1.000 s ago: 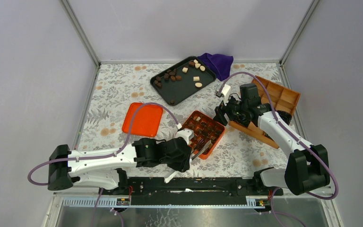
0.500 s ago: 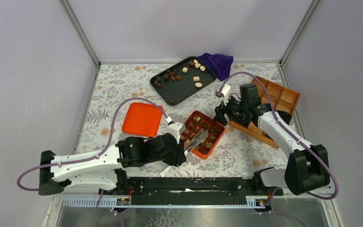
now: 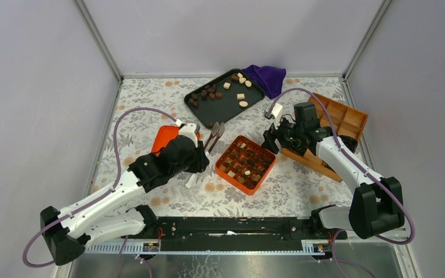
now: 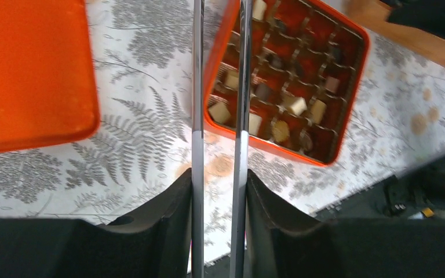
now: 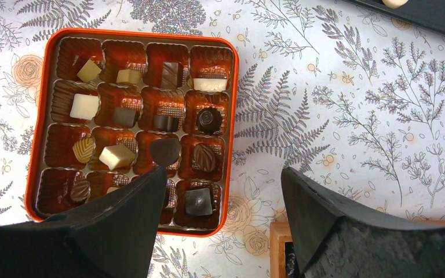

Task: Pack the chocolate
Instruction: Place the clamp at the center of the board.

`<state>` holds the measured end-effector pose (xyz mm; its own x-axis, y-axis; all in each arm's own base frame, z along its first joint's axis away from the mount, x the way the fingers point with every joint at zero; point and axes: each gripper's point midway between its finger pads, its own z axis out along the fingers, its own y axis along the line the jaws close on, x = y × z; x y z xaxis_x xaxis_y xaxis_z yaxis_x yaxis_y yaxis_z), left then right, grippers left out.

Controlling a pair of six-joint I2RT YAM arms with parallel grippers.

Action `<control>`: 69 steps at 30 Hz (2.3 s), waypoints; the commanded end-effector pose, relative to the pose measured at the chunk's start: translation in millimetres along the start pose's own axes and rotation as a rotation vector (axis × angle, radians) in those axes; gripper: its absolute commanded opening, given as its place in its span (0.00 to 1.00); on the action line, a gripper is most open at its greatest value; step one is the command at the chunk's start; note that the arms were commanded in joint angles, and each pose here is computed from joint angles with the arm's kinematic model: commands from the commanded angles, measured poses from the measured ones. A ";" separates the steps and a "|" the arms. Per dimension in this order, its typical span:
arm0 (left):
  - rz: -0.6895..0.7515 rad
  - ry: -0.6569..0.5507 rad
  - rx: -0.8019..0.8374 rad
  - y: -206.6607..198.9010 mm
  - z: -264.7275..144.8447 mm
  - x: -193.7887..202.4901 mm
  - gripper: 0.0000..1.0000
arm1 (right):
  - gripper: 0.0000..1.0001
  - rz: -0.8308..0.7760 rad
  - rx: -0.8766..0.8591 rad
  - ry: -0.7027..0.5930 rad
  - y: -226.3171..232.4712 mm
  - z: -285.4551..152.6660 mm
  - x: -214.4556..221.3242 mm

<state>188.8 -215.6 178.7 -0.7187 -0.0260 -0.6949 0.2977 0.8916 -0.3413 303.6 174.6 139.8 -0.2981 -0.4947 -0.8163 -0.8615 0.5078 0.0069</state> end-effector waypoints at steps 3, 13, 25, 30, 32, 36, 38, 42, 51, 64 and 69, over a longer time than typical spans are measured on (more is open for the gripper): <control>0.062 -0.082 -0.005 21.9 34.0 -19.4 0.39 | 0.80 -0.013 -0.013 -0.024 0.3 -2.9 -7.9; 0.093 0.040 -0.100 60.2 85.4 5.8 0.41 | 0.80 -0.015 -0.015 -0.024 0.5 -3.0 -7.7; 0.067 0.182 -0.146 81.7 118.3 52.0 0.55 | 0.80 -0.013 -0.021 -0.021 1.1 -2.1 -7.0; 0.062 0.191 -0.173 87.6 119.1 56.5 0.60 | 0.80 -0.014 -0.024 -0.022 1.6 -1.8 -6.9; 0.061 0.193 -0.171 87.0 118.0 55.9 0.61 | 0.80 -0.013 -0.025 -0.021 1.8 -1.8 -6.6; 0.056 0.181 -0.165 82.9 111.0 48.7 0.63 | 0.80 -0.015 -0.025 -0.022 1.8 -1.9 -6.8; 0.054 0.151 -0.160 79.1 102.1 37.5 0.65 | 0.80 -0.022 -0.028 -0.025 2.7 -2.7 -7.7; 0.055 0.018 -0.098 59.4 66.2 -4.8 0.66 | 0.81 -0.068 -0.052 -0.083 10.8 -7.6 -17.3; 0.195 -0.283 0.154 -1.4 -24.0 -102.4 0.99 | 1.00 -0.310 -0.090 -0.404 46.2 -20.6 -39.8; 0.381 -0.411 -0.318 103.0 3.7 -132.0 0.98 | 0.70 -0.094 -0.015 0.088 -16.1 53.2 -17.1; 0.356 -0.391 -0.333 117.5 6.4 -125.6 0.99 | 0.64 -0.055 -0.018 0.174 -21.4 70.9 0.5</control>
<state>298.8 -121.7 186.1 -0.4327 0.2195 -0.8744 0.2824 0.9541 0.0998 351.7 219.8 116.3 -0.2202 -0.5888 -0.7777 -0.9084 0.4144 -0.0565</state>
